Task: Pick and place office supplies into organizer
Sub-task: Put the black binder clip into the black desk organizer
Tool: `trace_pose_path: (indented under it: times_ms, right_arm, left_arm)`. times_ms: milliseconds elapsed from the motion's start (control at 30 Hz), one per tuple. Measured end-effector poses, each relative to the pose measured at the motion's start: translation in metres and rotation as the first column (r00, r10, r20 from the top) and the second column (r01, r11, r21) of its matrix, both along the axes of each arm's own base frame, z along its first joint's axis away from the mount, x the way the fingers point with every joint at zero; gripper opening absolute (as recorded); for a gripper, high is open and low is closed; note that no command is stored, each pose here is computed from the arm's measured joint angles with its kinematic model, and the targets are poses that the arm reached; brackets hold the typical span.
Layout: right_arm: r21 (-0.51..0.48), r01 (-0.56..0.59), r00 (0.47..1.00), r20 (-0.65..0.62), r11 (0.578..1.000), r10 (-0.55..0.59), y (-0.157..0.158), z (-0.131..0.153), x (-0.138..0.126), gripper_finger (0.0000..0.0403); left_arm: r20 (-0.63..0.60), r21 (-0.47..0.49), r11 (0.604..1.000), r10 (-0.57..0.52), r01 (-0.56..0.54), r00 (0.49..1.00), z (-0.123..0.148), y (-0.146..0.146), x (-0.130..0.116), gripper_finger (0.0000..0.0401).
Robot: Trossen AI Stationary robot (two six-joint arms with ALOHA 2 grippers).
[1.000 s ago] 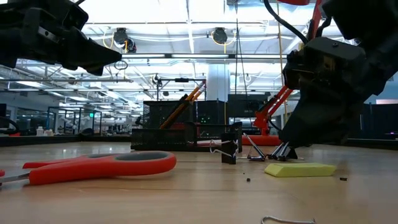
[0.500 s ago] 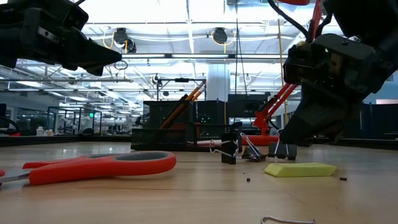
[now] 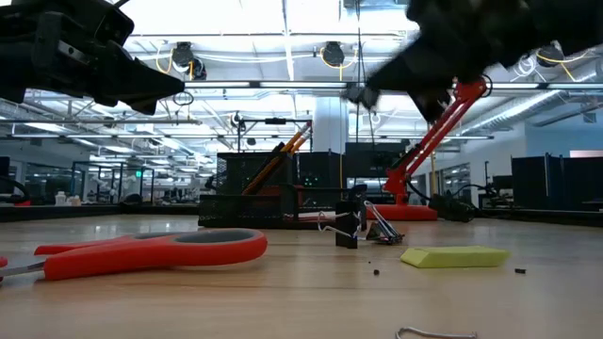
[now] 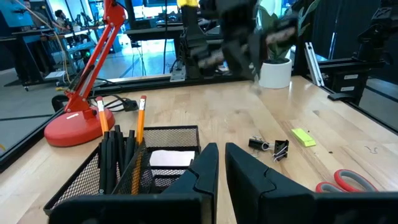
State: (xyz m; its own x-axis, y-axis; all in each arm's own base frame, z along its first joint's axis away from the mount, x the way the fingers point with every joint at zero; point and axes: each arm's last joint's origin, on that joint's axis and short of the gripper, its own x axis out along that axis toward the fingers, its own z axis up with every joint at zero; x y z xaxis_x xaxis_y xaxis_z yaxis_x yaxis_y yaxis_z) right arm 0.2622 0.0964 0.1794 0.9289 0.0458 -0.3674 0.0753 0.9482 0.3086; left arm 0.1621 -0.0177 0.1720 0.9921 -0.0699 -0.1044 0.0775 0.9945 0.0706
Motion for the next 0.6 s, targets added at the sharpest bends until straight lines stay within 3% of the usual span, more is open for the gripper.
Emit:
trace_pose_path:
  times_ms: [267,600]
  right_arm:
    - [-0.130,-0.051,0.999,-0.023,0.990,0.048,-0.004,0.023,0.034,0.0001]
    - [-0.284,-0.070,0.994,-0.100,0.956,0.043,-0.022,0.007,0.076,0.0000]
  left_arm:
    - [-0.004,0.004,1.000,0.007,-0.007,1.000,0.000,0.000,0.000,0.0037]
    - [0.007,0.018,1.000,0.014,-0.014,1.000,0.001,0.001,0.000,0.0037]
